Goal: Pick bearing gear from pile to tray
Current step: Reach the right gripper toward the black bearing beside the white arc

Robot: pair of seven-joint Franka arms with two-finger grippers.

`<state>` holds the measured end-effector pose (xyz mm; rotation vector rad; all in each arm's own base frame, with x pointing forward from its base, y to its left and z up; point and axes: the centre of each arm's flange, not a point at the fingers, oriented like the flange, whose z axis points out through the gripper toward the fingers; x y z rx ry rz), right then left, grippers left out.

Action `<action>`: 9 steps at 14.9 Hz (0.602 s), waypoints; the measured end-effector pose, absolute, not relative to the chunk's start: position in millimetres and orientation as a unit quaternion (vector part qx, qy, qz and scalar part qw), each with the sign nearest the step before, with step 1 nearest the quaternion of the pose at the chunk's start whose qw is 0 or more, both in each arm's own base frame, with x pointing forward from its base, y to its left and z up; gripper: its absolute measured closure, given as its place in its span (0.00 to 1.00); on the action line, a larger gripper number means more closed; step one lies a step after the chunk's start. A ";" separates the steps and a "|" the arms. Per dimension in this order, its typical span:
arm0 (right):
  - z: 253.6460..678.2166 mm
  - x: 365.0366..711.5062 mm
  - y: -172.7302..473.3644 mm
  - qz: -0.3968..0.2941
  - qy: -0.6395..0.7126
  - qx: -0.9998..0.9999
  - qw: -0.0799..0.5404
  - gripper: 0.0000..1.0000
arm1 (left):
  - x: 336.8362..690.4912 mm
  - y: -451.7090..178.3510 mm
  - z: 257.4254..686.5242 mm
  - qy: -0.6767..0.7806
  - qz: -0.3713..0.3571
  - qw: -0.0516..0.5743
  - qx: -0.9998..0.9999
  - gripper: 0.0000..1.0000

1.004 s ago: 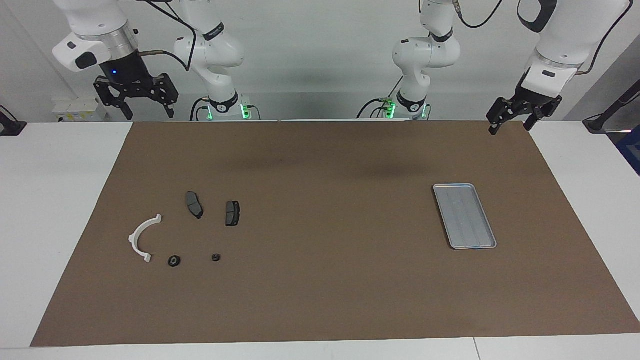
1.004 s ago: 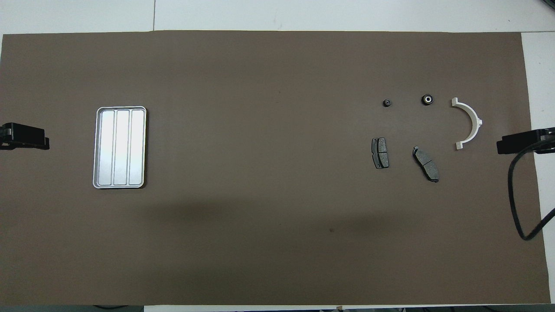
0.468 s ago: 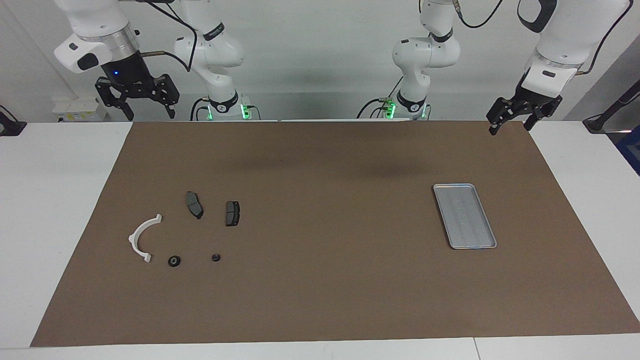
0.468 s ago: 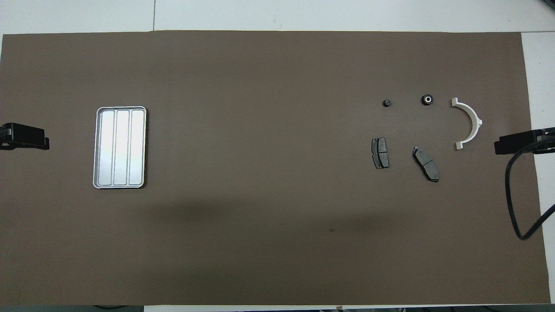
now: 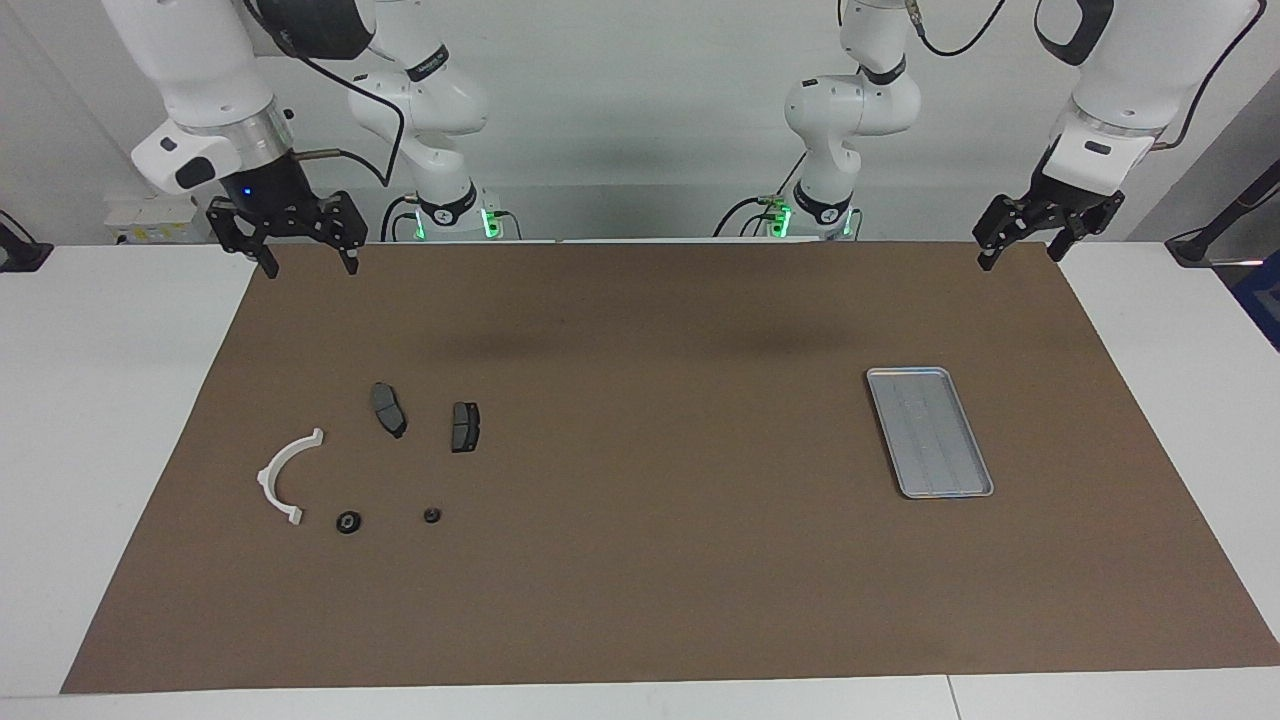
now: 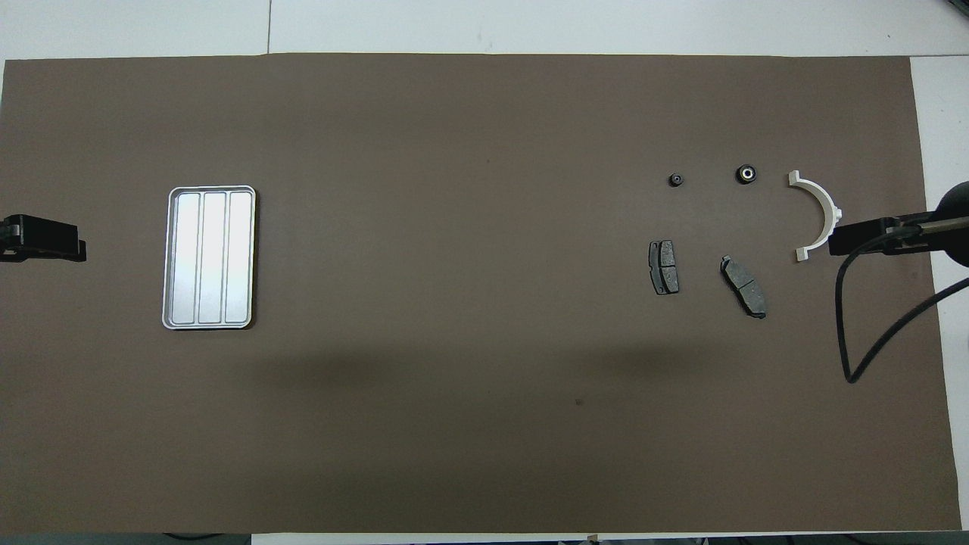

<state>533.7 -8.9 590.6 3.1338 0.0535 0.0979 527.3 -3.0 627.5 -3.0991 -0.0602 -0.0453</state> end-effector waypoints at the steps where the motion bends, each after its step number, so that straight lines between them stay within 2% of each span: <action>1: 576.1 537.9 -10.1 0.033 0.011 0.999 0.003 0.00 | 527.3 -3.0 627.5 -0.019 -0.015 0.021 -0.999 0.00; 9: 474.3 580.5 -16.6 0.029 -0.039 0.999 0.014 0.00 | 527.3 -3.0 627.5 -0.019 -0.015 0.021 -0.999 0.00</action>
